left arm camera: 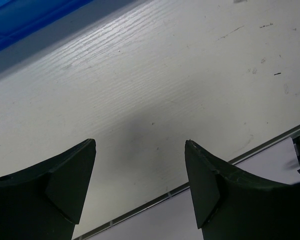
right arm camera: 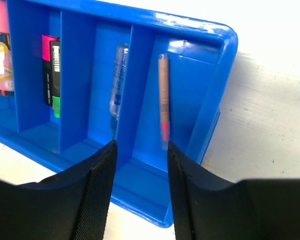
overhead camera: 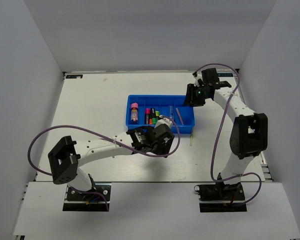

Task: Sort the stationery into containers
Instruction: Place the stationery into the container, then grab a piece of stationery with the left arm

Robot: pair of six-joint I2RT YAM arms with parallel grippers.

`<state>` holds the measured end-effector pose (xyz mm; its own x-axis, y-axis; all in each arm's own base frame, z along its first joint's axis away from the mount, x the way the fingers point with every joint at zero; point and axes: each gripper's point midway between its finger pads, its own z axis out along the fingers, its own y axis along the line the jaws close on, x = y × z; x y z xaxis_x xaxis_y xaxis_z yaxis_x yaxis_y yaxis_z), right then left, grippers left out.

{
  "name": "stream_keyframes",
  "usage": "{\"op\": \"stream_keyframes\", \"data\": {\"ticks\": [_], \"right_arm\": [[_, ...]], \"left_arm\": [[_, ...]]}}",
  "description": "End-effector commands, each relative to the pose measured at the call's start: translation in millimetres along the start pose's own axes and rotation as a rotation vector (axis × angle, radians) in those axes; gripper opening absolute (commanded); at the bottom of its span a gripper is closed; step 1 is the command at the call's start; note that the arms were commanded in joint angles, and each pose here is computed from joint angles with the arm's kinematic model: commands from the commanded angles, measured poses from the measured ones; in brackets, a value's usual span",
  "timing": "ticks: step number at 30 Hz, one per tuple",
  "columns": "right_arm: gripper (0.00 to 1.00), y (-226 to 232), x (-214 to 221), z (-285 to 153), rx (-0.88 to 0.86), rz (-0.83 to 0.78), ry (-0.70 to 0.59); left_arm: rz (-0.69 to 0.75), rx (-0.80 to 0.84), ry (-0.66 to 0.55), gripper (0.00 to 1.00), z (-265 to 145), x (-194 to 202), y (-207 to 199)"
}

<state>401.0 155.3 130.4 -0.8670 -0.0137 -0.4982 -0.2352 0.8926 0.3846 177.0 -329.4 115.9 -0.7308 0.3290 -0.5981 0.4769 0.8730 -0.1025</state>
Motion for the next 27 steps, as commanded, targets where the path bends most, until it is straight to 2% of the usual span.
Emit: {"op": "stream_keyframes", "data": {"ticks": [1,2,4,5,6,8,9,10,11,12,13,14,15,16,17,18,22,27], "right_arm": [[0.48,8.1,-12.6,-5.6,-0.027,-0.017,-0.031],[0.44,9.7,-16.4,-12.0,-0.031,-0.017,-0.050],[0.11,1.7,-15.4,-18.3,0.019,-0.033,-0.063],[0.00,5.2,-21.1,-38.9,0.038,-0.064,-0.111],[0.00,-1.7,-10.0,-39.2,0.070,-0.078,-0.098],[0.00,-22.7,-3.3,-61.0,0.205,-0.093,-0.142],[0.00,-25.2,-5.0,-76.4,0.237,-0.123,-0.186],[0.07,-41.1,19.0,-79.4,0.308,-0.116,-0.162],[0.18,-52.0,25.3,-84.6,0.356,-0.111,-0.165],[0.22,-53.6,27.6,-102.4,0.382,-0.116,-0.211],[0.22,-67.0,57.2,-93.8,0.401,-0.095,-0.150],[0.22,-71.1,64.0,-95.6,0.413,-0.094,-0.150],[0.22,-72.0,62.2,-112.1,0.430,-0.098,-0.212],[0.22,-83.6,85.6,-105.8,0.450,-0.085,-0.166],[0.22,-88.8,89.2,-110.2,0.473,-0.080,-0.176],[0.22,-95.4,98.4,-116.8,0.492,-0.083,-0.196],[0.24,-105.0,105.3,-127.7,0.526,-0.055,-0.234],[0.24,-105.9,112.6,-123.0,0.484,-0.009,-0.220]], "left_arm": [[-0.002,0.031,-0.035,0.82,-7.5,-15.3,-9.8],[-0.002,0.038,-0.044,0.80,-6.9,-18.6,-13.0],[0.008,0.042,-0.043,0.76,-1.3,-23.3,-18.3],[0.008,0.076,-0.059,0.72,-2.3,-32.1,-27.9],[0.018,0.073,-0.039,0.58,8.8,-29.3,-32.2],[0.008,0.110,-0.070,0.43,9.0,-46.6,-48.7],[0.019,0.093,-0.041,0.30,25.8,-40.7,-51.5],[0.005,0.118,-0.078,0.26,23.4,-58.8,-62.6],[0.007,0.124,-0.077,0.23,27.5,-60.1,-67.6],[0.018,0.102,-0.044,0.23,48.2,-50.9,-69.4],[0.005,0.118,-0.082,0.23,47.1,-69.2,-79.4],[0.006,0.106,-0.068,0.25,59.8,-65.2,-82.8],[0.007,0.095,-0.076,0.31,68.4,-69.0,-88.1],[0.002,0.090,-0.078,0.47,73.5,-70.0,-91.5],[-0.005,0.105,-0.103,0.51,71.3,-81.3,-100.6],[-0.002,0.079,-0.093,0.61,86.6,-73.4,-103.1],[-0.034,0.060,-0.107,0.64,106.2,-76.2,-111.5],[-0.058,0.030,-0.127,0.65,125.7,-75.3,-115.3]]}}
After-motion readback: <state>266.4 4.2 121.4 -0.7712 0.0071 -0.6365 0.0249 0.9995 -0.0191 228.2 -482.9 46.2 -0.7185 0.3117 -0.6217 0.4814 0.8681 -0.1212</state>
